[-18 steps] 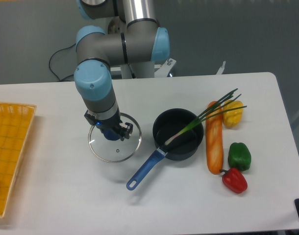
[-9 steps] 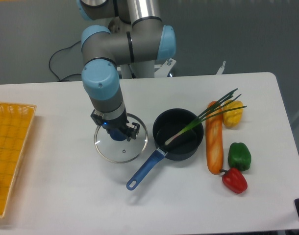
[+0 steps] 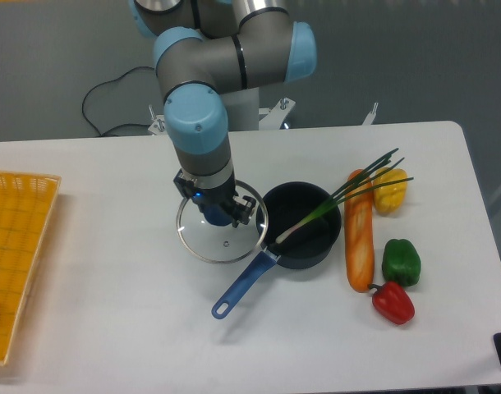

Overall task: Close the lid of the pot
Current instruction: 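Carry the glass lid over the saucepan rim and lower it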

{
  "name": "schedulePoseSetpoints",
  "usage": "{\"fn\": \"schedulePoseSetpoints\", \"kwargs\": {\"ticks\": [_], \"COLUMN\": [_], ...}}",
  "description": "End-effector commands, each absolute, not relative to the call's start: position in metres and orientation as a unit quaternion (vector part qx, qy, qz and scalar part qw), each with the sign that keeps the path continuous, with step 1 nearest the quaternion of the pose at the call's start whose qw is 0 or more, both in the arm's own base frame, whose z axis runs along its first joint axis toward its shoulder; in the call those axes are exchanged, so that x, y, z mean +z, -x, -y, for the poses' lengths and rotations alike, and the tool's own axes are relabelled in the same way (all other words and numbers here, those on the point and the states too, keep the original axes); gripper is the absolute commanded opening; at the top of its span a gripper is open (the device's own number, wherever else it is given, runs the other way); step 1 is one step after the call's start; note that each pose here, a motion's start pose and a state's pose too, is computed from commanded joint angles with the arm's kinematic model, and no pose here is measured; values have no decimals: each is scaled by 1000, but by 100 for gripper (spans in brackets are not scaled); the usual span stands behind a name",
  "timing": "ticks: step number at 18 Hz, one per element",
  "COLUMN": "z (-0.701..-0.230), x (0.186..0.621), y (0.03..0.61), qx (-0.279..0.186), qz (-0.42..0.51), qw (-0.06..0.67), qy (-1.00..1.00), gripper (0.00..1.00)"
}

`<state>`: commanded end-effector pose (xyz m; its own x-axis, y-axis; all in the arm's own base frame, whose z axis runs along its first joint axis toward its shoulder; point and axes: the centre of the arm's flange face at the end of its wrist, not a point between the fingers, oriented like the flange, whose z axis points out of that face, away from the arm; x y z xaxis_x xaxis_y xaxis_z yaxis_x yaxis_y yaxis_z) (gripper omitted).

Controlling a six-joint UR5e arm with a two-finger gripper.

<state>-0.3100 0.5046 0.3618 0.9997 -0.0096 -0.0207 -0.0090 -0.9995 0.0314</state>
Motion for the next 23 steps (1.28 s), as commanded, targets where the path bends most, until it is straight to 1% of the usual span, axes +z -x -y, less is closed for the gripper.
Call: {"fn": "schedulePoseSetpoints", "kwargs": {"ticks": [3, 9, 14, 18, 23], "z": [-494, -476, -460, -448, -435], "x": [360, 358, 349, 340, 328], "y": [327, 354, 373, 381, 389], "qx": [-20, -23, -14, -6, -10], "qz": [2, 12, 23, 25, 42], "qw": [26, 31, 38, 42, 35], "qy": [-999, -999, -999, -999, -998], "gripper": [57, 57, 57, 57, 57]}}
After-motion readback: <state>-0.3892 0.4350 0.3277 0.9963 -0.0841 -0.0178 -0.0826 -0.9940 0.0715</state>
